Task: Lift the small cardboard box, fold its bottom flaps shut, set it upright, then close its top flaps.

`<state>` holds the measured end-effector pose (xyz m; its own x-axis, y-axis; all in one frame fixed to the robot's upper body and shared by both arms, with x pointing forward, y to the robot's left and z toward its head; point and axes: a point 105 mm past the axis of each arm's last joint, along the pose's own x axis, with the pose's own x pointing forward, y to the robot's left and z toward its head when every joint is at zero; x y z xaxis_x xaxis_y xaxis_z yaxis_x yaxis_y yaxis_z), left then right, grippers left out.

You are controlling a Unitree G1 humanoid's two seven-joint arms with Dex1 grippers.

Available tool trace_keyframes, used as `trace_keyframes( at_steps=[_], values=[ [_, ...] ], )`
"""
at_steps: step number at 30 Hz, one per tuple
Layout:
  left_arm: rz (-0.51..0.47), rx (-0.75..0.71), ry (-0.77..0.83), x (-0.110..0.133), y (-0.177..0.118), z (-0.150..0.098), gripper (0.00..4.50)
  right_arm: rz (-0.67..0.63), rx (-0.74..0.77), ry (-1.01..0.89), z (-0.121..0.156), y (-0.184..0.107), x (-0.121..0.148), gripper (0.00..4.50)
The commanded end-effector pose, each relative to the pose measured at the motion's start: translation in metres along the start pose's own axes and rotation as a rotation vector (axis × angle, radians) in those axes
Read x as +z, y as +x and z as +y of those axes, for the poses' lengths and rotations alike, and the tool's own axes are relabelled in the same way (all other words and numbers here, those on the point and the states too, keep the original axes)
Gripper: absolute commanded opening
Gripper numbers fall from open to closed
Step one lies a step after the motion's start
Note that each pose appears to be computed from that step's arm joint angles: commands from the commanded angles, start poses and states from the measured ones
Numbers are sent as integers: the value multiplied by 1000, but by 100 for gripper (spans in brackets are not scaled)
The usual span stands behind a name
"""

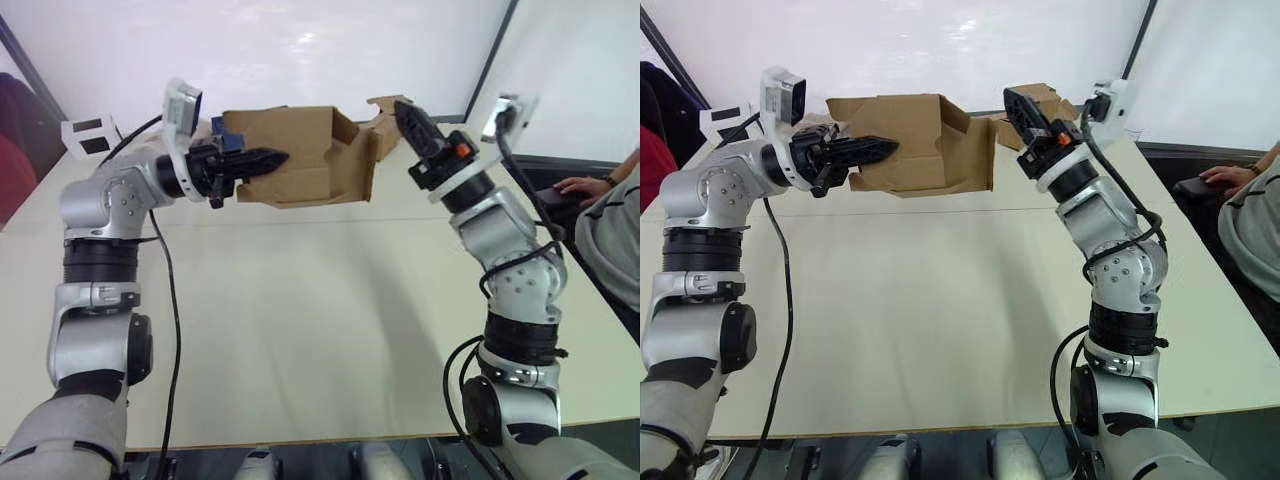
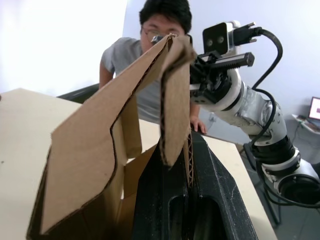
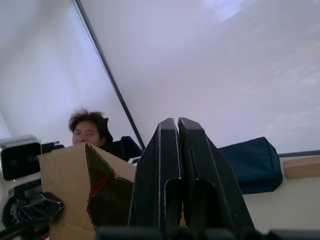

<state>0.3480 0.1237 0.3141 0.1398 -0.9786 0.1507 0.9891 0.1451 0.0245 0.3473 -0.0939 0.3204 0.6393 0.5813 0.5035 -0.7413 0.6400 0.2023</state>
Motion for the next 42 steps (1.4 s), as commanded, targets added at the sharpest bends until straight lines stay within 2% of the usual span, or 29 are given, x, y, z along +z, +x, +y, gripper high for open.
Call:
trace_keyframes(
  at_steps=[1, 14, 23, 42],
  values=[
    [-26, -27, 56, 13, 3, -9, 0, 27, 116, -76, 27, 7, -7, 6],
    [15, -87, 28, 3, 2, -22, 0, 70, 221, -52, 42, 6, -21, 6],
    [0, -103, 26, 3, 6, -24, 0, 90, 269, -38, 53, 9, -28, 6],
    [-32, -74, 15, 11, 0, -18, 0, 125, 239, -72, 43, -1, -30, 6]
  ],
)
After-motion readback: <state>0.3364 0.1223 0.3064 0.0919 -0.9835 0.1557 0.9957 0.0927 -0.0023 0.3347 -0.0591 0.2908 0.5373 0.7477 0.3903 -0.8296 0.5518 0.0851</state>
